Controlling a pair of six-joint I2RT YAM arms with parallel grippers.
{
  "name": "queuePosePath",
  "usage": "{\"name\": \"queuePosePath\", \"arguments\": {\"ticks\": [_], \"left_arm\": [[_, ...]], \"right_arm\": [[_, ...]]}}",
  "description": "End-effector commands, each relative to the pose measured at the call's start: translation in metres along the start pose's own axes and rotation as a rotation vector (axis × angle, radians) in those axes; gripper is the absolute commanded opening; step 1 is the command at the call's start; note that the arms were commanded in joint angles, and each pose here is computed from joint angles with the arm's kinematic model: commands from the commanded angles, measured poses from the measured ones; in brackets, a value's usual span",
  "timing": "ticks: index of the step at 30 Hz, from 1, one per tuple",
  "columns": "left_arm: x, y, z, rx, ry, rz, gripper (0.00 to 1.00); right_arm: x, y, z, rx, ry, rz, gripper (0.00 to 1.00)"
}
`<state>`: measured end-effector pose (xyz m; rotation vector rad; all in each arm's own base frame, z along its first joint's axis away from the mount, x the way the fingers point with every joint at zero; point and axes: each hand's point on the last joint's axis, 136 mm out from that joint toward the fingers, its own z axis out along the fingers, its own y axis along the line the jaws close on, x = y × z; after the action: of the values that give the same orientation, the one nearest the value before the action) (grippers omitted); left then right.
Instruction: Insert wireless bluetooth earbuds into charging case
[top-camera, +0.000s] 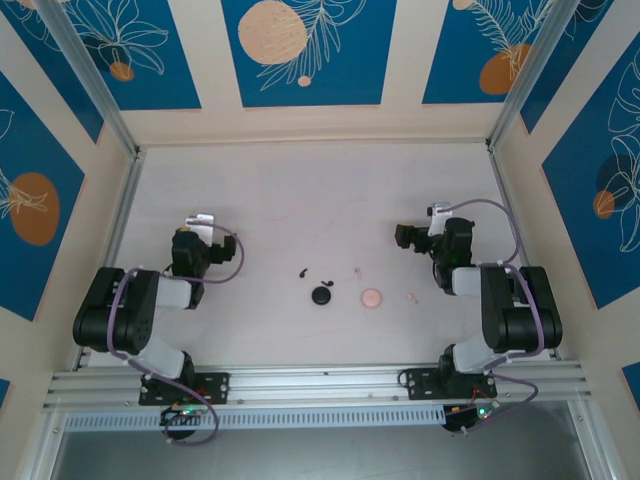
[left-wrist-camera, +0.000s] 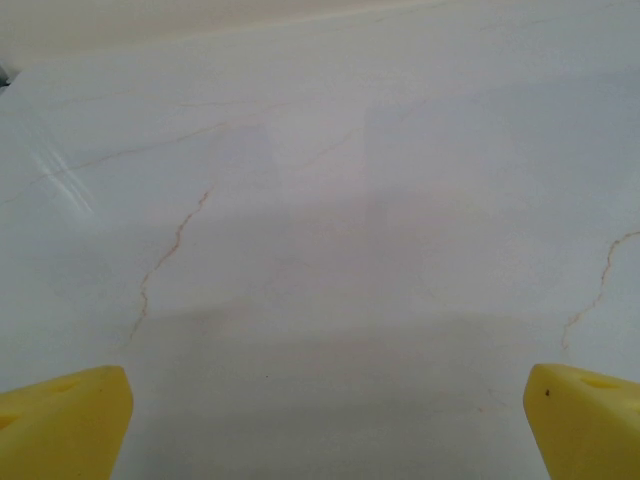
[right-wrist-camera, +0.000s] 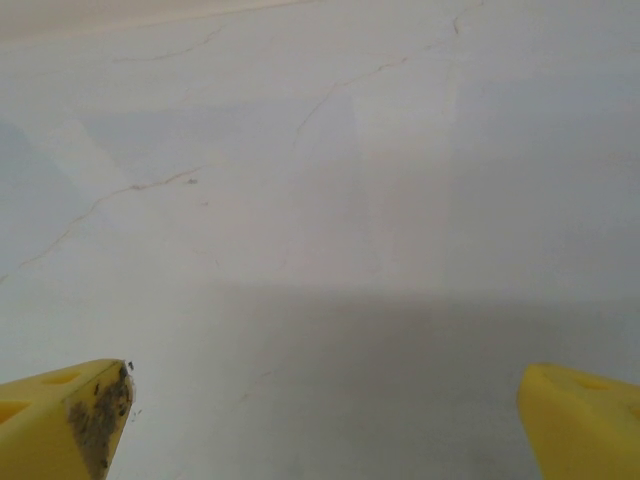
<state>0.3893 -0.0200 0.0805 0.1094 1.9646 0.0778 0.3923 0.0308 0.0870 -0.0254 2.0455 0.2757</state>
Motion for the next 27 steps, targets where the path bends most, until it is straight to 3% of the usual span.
{"name": "queuePosePath", "arguments": {"ticks": [1,7,14,18,27], "left_arm": [[-0.032,0.002,-0.003,0.004,-0.025,0.009,0.97],[-0.071,-0.013,-0.017,0.058,0.018,-0.005,0.88],[-0.103,-0.057,-0.035,0.177,0.118,-0.016,0.79],[-0.103,-0.090,-0.043,0.239,0.217,0.046,0.78],[-0.075,-0.168,-0.057,0.403,0.494,0.149,0.70]], "right_arm": [[-0.041,-0.003,-0.011,0.058,-0.001,0.027,0.99],[-0.070,0.007,-0.038,0.092,0.204,0.147,0.99],[-0.065,0.042,-0.066,-0.003,0.466,0.291,0.99],[-0.046,0.061,-0.081,-0.058,0.578,0.373,0.98],[0.000,0.092,-0.117,-0.002,0.771,0.459,0.88]]}}
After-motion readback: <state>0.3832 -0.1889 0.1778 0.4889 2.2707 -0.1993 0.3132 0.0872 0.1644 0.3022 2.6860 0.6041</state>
